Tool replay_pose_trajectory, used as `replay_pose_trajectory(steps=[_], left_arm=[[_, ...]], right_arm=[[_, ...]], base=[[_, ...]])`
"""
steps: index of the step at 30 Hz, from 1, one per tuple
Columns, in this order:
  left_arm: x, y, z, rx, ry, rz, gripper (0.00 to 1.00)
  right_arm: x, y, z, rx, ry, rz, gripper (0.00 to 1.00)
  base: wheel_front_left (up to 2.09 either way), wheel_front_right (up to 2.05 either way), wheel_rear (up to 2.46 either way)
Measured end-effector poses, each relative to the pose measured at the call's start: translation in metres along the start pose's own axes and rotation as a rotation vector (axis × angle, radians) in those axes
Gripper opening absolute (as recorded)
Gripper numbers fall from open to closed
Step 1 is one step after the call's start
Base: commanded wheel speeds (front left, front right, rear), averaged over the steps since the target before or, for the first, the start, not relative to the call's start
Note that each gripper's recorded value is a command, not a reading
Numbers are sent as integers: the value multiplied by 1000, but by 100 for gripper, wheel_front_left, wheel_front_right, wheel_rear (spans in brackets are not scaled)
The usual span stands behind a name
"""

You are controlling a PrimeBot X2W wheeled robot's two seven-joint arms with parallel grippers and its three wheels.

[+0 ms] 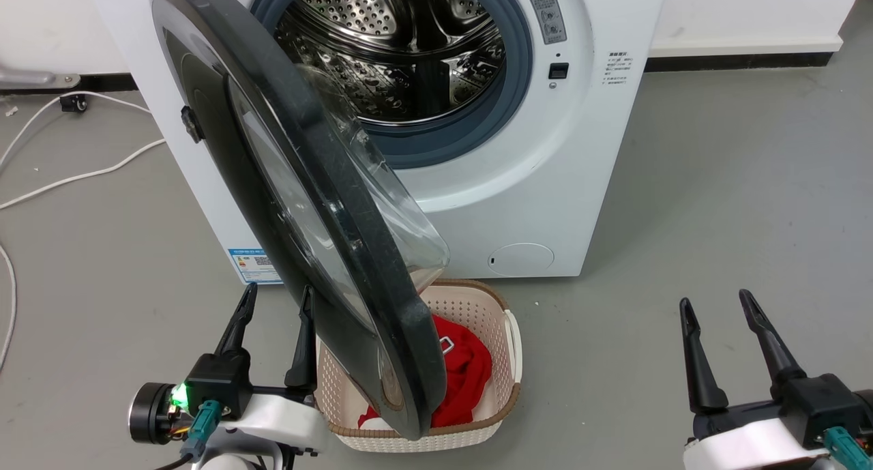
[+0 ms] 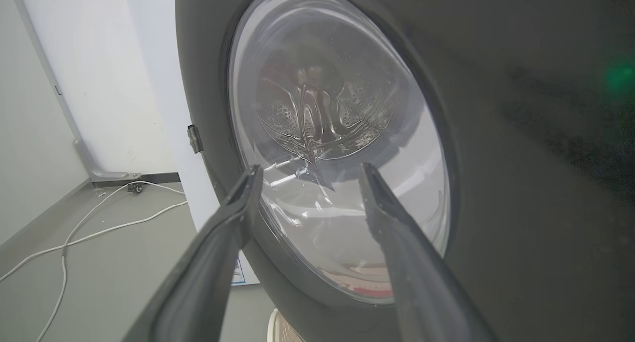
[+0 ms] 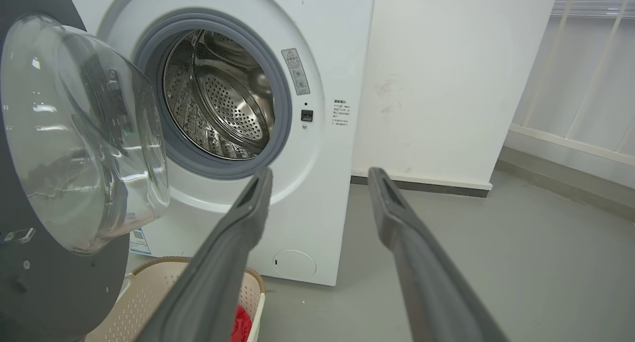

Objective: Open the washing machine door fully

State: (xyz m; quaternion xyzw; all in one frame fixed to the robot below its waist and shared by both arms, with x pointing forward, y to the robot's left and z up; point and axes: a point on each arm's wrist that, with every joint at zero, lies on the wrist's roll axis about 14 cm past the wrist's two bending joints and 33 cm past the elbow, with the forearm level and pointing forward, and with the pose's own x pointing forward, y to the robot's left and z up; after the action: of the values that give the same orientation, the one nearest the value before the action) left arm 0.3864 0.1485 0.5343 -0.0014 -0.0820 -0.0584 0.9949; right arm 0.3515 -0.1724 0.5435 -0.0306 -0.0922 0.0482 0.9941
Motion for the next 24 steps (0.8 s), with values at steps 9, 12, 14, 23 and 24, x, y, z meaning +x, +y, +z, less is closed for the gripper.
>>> replay_pose_trajectory(steps=[9,12,14,23,24], left_arm=[[0,0,1,1,-2,-3,100],[-1,0,1,3,-2,-5,100],[-1,0,1,3,-2,-4,100],[-1,1,1,4,-2,-1,0],[0,1,1,3,-2,-1,0]], right_arm=[[-2,-7,-4,20,7,-24,100],[-2,-7,-4,22,6,-23,100],[-2,-6,-5,22,7,-22,100],[-3,-7,-6,33,8,-28,100],[-3,-8,-6,34,8,-29,100]], base=[[0,0,0],[0,0,0],[0,0,0],[0,0,0],[0,0,0]])
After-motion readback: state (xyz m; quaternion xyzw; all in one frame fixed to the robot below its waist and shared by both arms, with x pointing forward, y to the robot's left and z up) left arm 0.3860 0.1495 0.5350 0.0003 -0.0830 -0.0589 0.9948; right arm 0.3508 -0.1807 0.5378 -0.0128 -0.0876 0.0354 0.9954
